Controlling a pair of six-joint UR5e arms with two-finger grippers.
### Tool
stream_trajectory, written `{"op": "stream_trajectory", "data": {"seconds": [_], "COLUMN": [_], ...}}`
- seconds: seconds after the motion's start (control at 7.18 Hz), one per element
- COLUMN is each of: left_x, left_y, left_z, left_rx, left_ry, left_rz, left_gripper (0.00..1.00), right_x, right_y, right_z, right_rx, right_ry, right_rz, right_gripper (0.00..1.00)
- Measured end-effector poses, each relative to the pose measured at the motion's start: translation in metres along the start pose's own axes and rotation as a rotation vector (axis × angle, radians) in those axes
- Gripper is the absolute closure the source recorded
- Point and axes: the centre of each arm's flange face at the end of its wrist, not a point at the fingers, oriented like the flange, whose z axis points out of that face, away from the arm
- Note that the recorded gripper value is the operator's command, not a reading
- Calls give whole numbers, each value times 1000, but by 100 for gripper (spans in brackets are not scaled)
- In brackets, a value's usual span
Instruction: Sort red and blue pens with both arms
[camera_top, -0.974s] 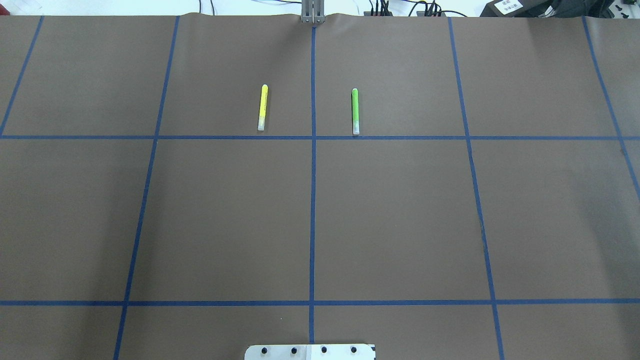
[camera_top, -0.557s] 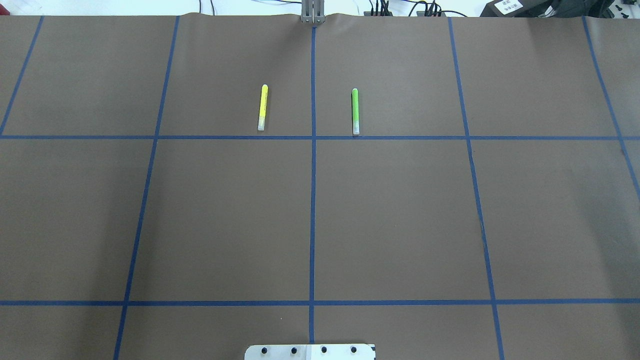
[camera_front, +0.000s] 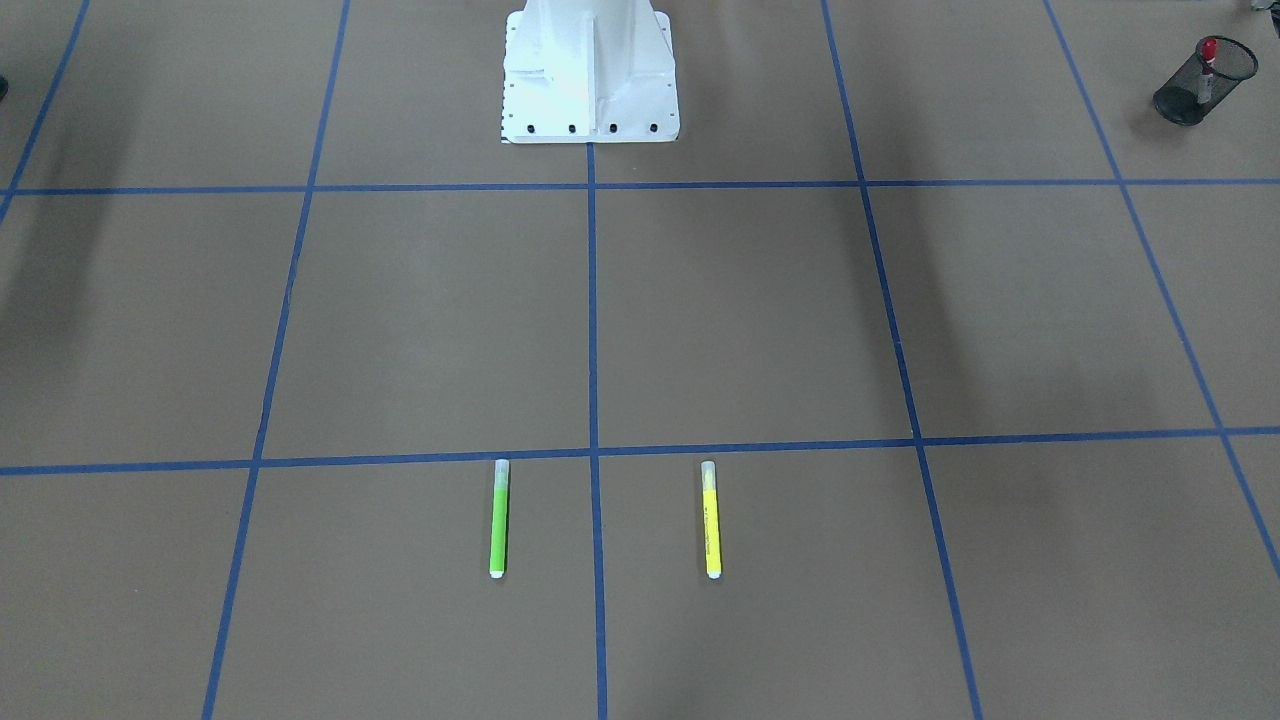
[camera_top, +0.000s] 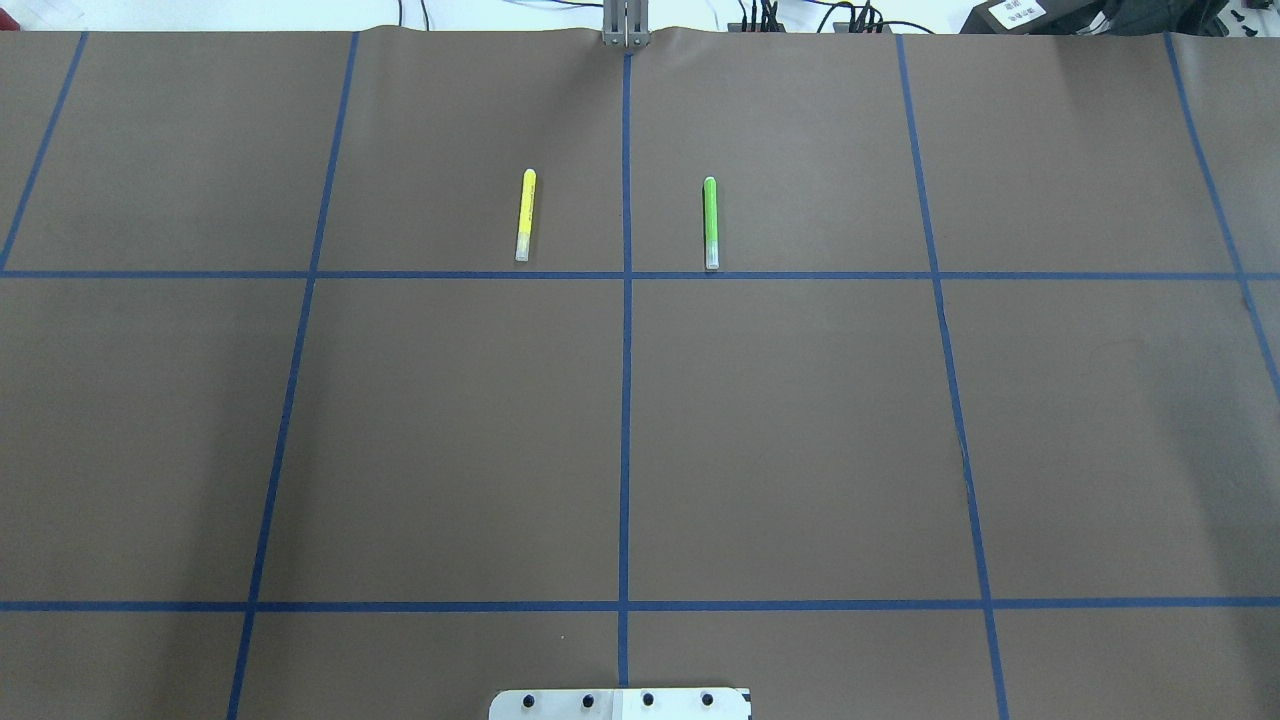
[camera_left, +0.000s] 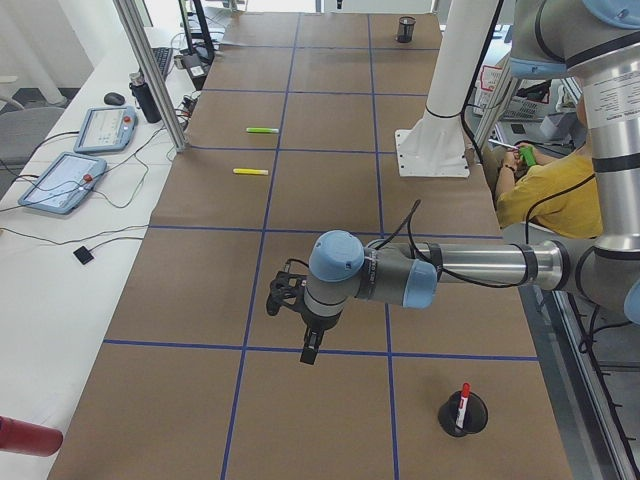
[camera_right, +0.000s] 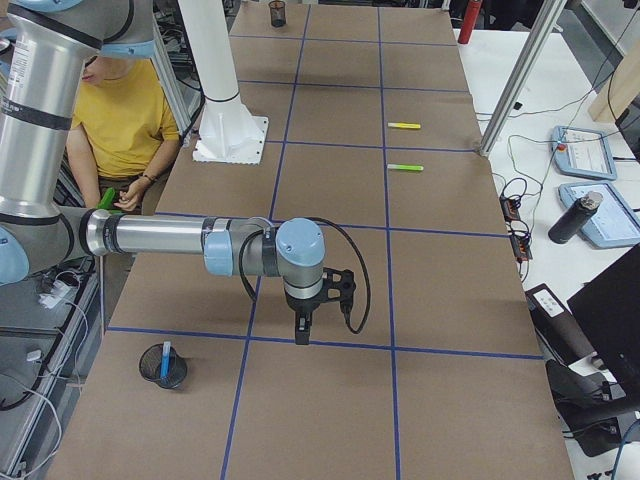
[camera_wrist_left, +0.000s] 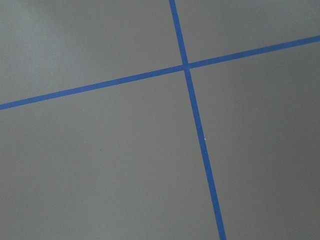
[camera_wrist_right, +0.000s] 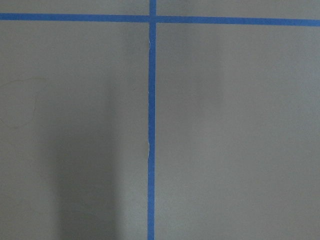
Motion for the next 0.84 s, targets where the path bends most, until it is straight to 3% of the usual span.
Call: {"op": "stream_trajectory", "data": {"seconds": [0.84], "left_x": [0], "left_y": [0], "left_z": [0], "left_rx": [0], "left_ry": [-1], "left_rz": [0], "left_gripper": [0], "right_x": [-1], "right_y": [-2], "right_z": [-1], "right_rx": [3], "right_ry": [-3], "right_rz": [0], "right_gripper": [0]}}
